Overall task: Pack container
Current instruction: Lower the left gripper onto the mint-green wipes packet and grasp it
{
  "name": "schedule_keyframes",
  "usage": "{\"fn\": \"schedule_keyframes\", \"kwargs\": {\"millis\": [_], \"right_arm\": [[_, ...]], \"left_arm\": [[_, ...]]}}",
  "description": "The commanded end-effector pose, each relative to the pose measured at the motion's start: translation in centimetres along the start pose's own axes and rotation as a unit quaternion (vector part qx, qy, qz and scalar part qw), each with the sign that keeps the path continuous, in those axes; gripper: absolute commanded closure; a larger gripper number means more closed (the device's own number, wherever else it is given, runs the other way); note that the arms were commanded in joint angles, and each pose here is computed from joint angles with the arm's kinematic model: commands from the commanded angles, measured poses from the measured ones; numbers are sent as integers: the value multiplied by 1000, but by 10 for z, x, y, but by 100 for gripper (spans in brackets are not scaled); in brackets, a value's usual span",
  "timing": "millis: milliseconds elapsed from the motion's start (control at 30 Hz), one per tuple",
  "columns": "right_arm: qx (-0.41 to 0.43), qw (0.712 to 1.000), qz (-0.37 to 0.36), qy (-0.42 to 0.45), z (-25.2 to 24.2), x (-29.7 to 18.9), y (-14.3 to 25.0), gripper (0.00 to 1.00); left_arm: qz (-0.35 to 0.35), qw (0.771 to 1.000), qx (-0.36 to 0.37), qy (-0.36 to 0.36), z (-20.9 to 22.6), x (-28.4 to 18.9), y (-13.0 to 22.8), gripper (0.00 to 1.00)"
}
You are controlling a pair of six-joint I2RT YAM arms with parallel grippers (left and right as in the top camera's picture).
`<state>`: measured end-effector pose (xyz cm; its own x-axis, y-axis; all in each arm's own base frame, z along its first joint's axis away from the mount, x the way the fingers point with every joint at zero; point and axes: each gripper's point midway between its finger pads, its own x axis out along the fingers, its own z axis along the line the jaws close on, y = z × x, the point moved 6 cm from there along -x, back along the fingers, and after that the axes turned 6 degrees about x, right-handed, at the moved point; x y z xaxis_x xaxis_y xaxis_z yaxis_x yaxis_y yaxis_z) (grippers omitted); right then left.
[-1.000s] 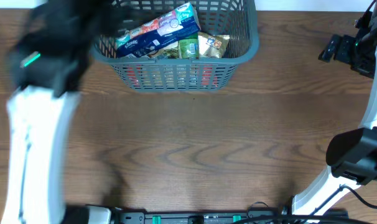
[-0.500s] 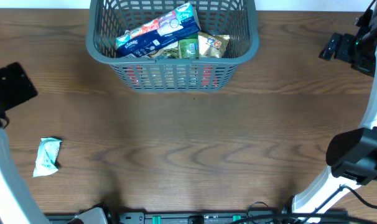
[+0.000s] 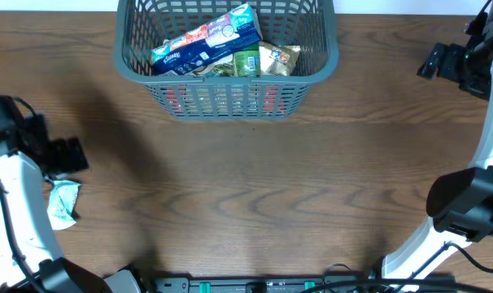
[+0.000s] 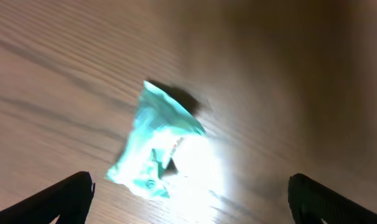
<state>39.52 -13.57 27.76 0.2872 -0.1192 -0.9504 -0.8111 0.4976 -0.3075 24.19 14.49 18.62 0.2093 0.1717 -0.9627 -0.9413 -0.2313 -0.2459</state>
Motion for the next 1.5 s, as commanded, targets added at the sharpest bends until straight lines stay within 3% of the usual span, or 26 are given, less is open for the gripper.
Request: {"fn": "schedule_keyframes", "kwargs": {"millis": [0,233,433,767,1033,1467], "right_arm": [[-3,1000,1,0,-3,0,0,1],[-3,1000,1,0,-3,0,0,1],[-3,1000,2,0,-3,0,1,1],[-4,1000,-5,-1,-2,0,-2,1],[-3,1000,-14,-3,-2,0,-5,1],[-3,1000,-5,-1,-2,0,-2,1]], "left_arm": [[-5,999,43,18,-5,2,1,2],[16,998,50,21,-6,4,9,2],[-16,985,164,50,-9,5,3,2],[-17,994,93,58,28,13,13,2],[1,990,127,68,30,24,19,2],[36,989,121,78,20,92,49,2]]}}
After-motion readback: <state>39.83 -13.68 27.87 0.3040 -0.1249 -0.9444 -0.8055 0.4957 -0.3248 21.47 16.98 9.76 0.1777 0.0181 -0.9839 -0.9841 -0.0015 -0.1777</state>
